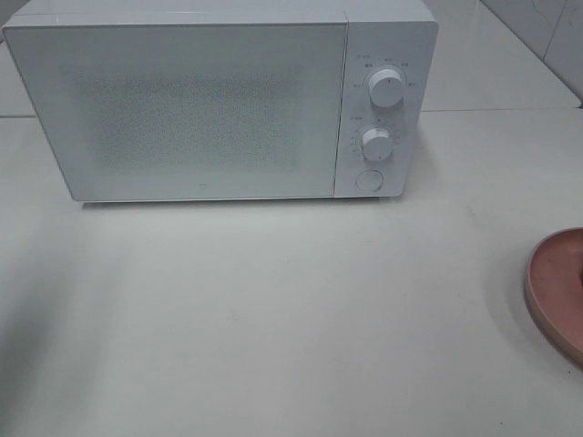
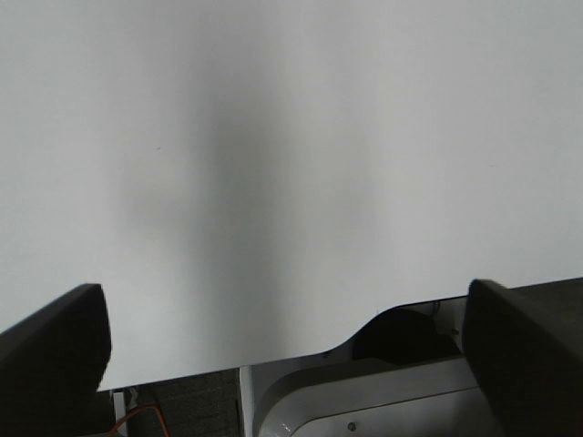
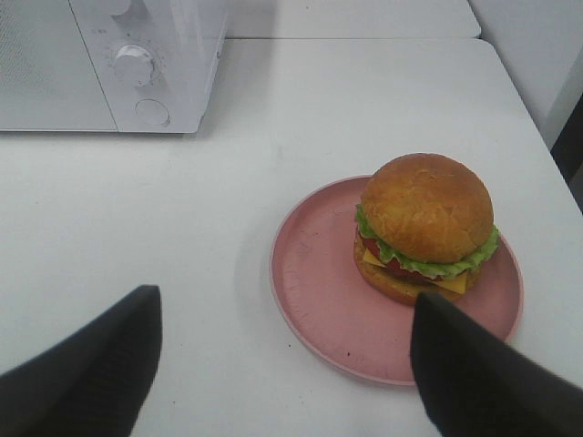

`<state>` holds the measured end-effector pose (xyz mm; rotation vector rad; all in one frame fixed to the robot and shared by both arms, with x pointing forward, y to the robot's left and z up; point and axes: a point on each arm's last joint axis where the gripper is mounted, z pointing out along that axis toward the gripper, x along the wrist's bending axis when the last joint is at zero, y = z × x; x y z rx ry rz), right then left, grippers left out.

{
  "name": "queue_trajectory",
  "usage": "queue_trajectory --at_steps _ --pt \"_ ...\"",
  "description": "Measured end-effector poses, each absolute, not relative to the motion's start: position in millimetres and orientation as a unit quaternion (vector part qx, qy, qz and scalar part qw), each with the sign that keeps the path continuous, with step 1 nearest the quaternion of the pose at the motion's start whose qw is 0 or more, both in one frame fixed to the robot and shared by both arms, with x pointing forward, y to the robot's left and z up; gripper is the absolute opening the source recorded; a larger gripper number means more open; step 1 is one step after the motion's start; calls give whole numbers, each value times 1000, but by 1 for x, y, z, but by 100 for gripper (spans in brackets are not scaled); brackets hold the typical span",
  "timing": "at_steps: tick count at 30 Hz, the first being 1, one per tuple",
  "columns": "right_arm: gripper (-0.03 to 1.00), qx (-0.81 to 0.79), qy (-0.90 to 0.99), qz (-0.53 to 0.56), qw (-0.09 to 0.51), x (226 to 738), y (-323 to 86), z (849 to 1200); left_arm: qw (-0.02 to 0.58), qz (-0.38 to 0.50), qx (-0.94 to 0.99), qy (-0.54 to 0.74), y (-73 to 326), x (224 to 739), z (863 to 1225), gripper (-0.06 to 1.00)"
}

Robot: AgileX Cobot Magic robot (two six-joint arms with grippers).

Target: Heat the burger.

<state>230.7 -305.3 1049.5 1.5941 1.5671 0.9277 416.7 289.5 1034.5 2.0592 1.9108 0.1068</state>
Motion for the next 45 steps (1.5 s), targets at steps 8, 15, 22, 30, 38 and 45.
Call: queue_trajectory --at_steps 8,15,22,30,38,45 --pt "73 616 606 359 353 231 -305 1049 190 100 719 661 294 373 1044 97" --pt "73 616 606 359 353 231 -305 1049 216 154 706 657 295 333 1037 97" --pt "73 616 606 359 353 231 -305 1049 247 199 665 676 297 309 1041 97" --pt "73 616 606 359 353 231 -305 1049 283 256 645 662 298 288 1048 97" --pt "73 616 606 359 353 231 -305 1049 338 314 621 634 297 261 1054 97" --pt "73 616 606 359 353 231 -305 1049 386 366 595 603 295 235 1056 97"
